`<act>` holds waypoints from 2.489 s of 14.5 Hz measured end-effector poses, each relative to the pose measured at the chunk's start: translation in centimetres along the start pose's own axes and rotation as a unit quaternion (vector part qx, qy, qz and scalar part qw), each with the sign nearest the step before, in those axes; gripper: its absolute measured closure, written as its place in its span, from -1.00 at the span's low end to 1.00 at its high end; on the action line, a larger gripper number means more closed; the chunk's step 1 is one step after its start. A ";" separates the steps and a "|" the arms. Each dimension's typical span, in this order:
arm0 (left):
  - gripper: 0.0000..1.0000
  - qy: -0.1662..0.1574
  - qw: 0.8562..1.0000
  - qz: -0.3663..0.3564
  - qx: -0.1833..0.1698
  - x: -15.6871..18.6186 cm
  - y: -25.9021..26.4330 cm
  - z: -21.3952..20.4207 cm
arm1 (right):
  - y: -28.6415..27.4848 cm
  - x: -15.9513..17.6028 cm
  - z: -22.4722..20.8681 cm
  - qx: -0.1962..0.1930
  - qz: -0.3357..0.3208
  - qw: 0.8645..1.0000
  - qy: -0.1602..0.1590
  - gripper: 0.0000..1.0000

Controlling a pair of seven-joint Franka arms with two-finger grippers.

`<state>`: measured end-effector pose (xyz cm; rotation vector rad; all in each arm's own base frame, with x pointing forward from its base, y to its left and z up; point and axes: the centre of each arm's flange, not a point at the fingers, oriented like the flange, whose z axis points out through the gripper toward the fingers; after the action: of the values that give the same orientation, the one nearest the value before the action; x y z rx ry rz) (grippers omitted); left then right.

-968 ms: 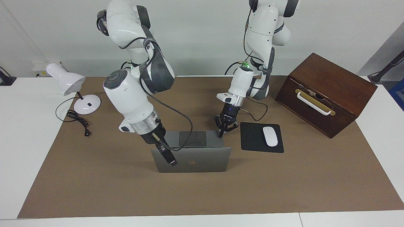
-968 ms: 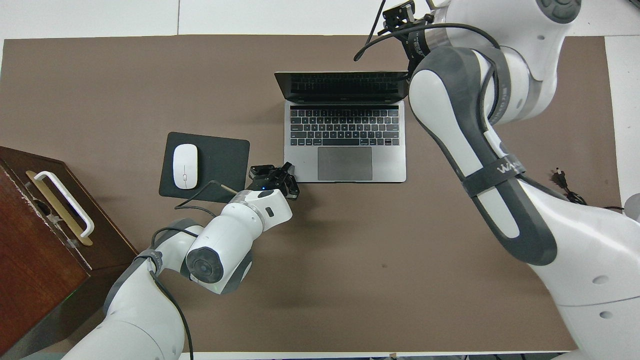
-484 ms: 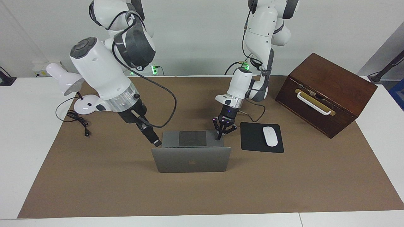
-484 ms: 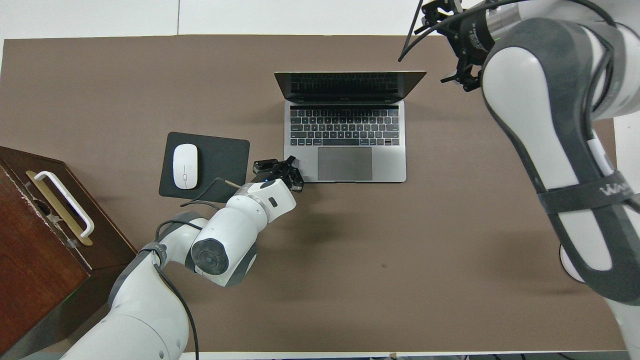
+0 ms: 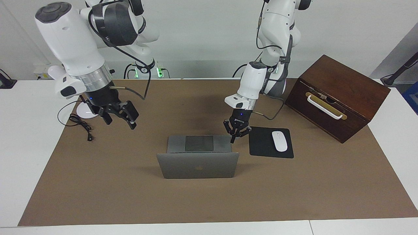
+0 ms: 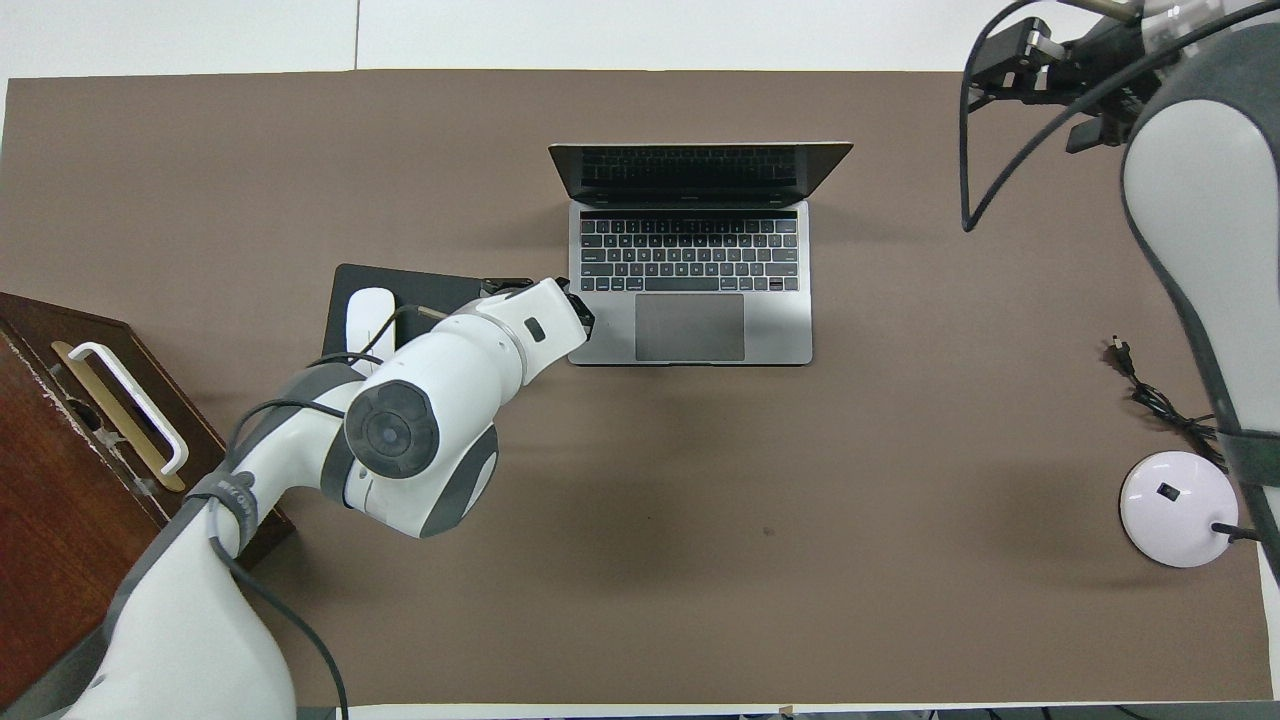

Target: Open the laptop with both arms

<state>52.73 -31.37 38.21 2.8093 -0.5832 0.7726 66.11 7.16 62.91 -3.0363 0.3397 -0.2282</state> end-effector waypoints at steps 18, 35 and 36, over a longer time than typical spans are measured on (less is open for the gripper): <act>-0.07 -0.183 0.980 -0.059 0.060 4.2 -16.8 -21.5 | 8.8 -7.8 -1.9 -0.038 -0.155 0.987 -0.017 -1.00; -1.00 -0.227 0.963 -0.120 0.080 0.4 -30.3 -29.8 | 8.5 -8.1 -1.8 -0.037 -0.141 0.989 -0.021 -1.00; -1.00 -0.225 0.963 -0.126 0.082 0.6 -30.0 -29.7 | 8.5 -8.1 -1.6 -0.038 -0.141 0.989 -0.023 -1.00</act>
<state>52.04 3.51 62.07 3.1453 -0.2140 0.1337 56.24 0.65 62.61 -3.1496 -0.0893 -0.1644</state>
